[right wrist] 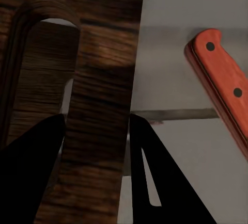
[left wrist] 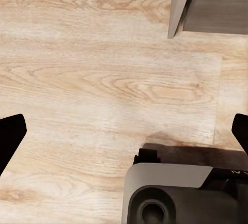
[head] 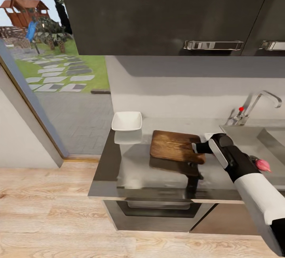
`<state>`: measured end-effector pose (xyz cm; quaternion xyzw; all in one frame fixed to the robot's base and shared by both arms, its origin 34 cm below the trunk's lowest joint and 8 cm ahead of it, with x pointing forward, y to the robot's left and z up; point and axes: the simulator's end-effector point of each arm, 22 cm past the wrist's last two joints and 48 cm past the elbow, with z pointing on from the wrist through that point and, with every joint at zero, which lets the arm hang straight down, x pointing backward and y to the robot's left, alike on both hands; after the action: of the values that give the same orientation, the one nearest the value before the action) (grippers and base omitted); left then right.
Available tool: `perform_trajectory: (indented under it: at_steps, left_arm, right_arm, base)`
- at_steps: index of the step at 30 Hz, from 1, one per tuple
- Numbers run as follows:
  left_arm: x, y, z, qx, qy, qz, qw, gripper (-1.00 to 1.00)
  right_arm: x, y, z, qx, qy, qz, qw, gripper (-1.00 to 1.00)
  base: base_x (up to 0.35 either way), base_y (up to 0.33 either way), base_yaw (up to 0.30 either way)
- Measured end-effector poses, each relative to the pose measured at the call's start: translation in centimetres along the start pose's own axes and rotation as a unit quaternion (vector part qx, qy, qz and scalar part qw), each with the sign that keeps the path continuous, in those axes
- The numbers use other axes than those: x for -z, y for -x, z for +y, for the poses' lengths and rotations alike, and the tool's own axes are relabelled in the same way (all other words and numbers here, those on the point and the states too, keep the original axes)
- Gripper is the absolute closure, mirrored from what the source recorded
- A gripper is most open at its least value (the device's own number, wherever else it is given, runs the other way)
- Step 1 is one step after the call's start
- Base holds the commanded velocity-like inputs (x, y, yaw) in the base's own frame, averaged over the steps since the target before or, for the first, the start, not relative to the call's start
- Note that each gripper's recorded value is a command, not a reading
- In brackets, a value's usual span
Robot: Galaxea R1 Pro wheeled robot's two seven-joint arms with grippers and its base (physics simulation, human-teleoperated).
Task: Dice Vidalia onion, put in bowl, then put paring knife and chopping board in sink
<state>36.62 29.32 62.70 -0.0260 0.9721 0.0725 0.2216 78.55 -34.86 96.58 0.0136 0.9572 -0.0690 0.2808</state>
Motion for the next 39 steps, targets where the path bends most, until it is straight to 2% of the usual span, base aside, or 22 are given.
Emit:
perform_trajectory:
  at_steps: [5, 8, 10, 14, 22, 34, 39]
  left_arm:
    - [0.0, 0.0, 0.0, 0.0, 0.0, 0.0, 1.0, -1.0]
    - [0.0, 0.0, 0.0, 0.0, 0.0, 0.0, 1.0, -1.0]
    - [0.0, 0.0, 0.0, 0.0, 0.0, 0.0, 1.0, -1.0]
    - [0.0, 0.0, 0.0, 0.0, 0.0, 0.0, 1.0, -1.0]
    - [0.0, 0.0, 0.0, 0.0, 0.0, 0.0, 1.0, -1.0]
    - [0.0, 0.0, 0.0, 0.0, 0.0, 0.0, 1.0, -1.0]
    - [0.0, 0.0, 0.0, 0.0, 0.0, 0.0, 1.0, -1.0]
  right_arm:
    - [0.0, -0.1, 0.2, 0.004, 0.015, 0.001, 0.9999, 1.0]
    - [-0.1, -0.5, 1.0, 0.023, 0.018, 0.005, 0.9996, 1.0]
    - [-0.3, -0.9, 1.6, 0.045, 0.015, 0.008, 0.9988, 1.0]
    - [-0.3, -1.1, 2.1, 0.061, 0.012, 0.01, 0.998, 1.0]
    - [-0.4, -1.2, 2.0, 0.065, 0.01, 0.011, 0.9978, 1.0]
    - [-0.4, -1.3, -1.1, 0.065, -0.015, 0.012, 0.9977, 1.0]
    - [-0.4, -1.3, -1.5, 0.063, -0.015, 0.012, 0.9978, 1.0]
  base:
    - [0.0, 0.0, 0.0]
    - [0.0, 0.0, 0.0]
    - [0.0, 0.0, 0.0]
    - [0.0, 0.0, 0.0]
    - [0.0, 0.0, 0.0]
    - [0.0, -0.003, 0.0]
    - [0.0, -0.147, 0.0]
